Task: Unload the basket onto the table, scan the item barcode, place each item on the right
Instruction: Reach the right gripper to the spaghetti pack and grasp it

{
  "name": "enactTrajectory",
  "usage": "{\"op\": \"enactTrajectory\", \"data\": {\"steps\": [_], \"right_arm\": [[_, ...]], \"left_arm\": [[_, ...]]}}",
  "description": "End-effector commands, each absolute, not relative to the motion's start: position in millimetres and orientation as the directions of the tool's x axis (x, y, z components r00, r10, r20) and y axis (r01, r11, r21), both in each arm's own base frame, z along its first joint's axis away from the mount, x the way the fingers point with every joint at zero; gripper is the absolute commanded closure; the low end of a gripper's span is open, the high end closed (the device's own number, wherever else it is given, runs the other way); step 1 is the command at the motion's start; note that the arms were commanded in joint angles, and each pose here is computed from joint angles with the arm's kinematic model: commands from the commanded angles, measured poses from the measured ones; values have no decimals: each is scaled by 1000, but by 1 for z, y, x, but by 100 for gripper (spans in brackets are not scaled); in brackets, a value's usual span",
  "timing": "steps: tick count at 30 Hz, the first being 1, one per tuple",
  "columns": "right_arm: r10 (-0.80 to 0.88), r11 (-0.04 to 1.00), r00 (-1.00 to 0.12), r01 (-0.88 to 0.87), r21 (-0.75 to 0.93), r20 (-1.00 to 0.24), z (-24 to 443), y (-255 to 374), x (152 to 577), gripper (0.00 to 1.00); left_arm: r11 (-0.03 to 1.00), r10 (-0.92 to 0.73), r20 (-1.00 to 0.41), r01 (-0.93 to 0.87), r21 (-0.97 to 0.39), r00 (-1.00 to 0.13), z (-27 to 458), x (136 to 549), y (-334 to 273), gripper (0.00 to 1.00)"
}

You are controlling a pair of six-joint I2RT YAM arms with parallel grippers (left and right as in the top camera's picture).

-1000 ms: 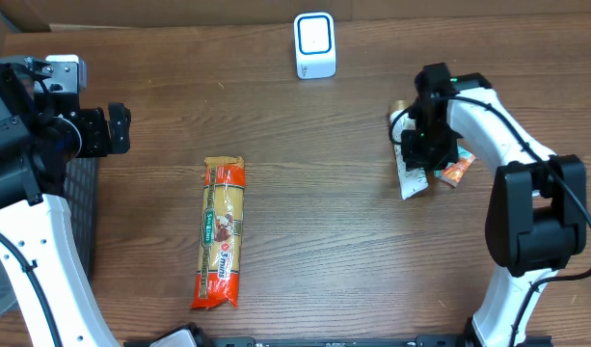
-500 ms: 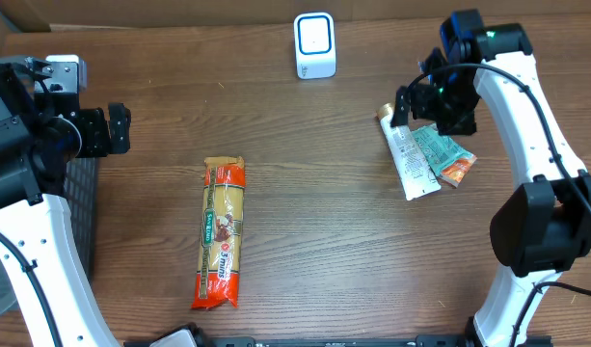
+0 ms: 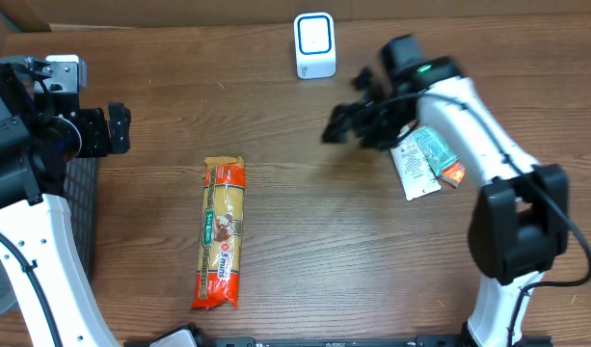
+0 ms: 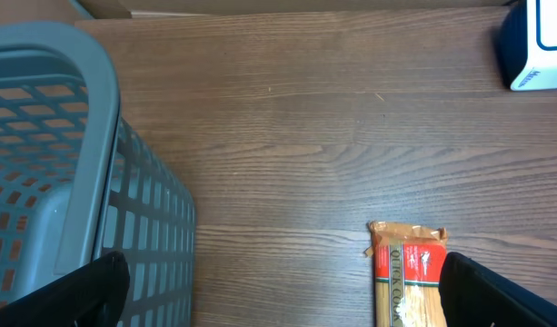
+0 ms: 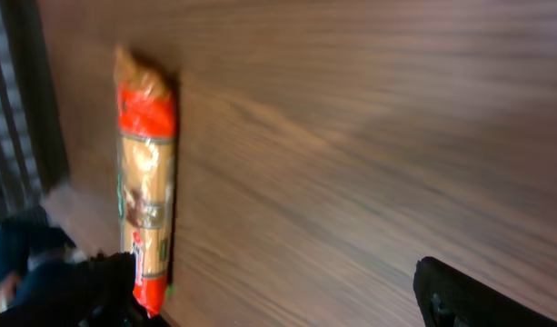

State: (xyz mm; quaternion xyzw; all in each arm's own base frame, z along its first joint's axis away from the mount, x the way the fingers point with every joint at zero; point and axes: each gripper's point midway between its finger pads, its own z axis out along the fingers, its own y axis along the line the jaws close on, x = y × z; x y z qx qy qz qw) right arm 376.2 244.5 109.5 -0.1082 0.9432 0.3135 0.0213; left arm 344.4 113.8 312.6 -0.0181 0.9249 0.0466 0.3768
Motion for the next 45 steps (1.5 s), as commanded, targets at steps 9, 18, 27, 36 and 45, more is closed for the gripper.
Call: {"op": "enactTrajectory", "data": {"steps": [9, 18, 27, 36, 45], "right_arm": [[-226, 754, -966, -253, 607, -122, 76, 335, 326, 7], [-208, 728, -971, -235, 644, -119, 55, 393, 281, 21], [-222, 719, -962, -273, 639, -161, 33, 437, 247, 29], [-161, 771, -982, -189, 608, -100, -2, 443, 239, 44], [-158, 773, -981, -194, 605, -112, -4, 443, 242, 88]], "left_arm": [[995, 24, -709, -51, 85, -705, 318, 346, 113, 0], [995, 24, -709, -51, 85, -705, 318, 346, 113, 0], [995, 25, -709, -51, 85, -705, 318, 346, 113, 1], [995, 24, -709, -51, 85, -705, 318, 346, 113, 0], [995, 24, -709, -51, 85, -705, 318, 346, 113, 0]]}}
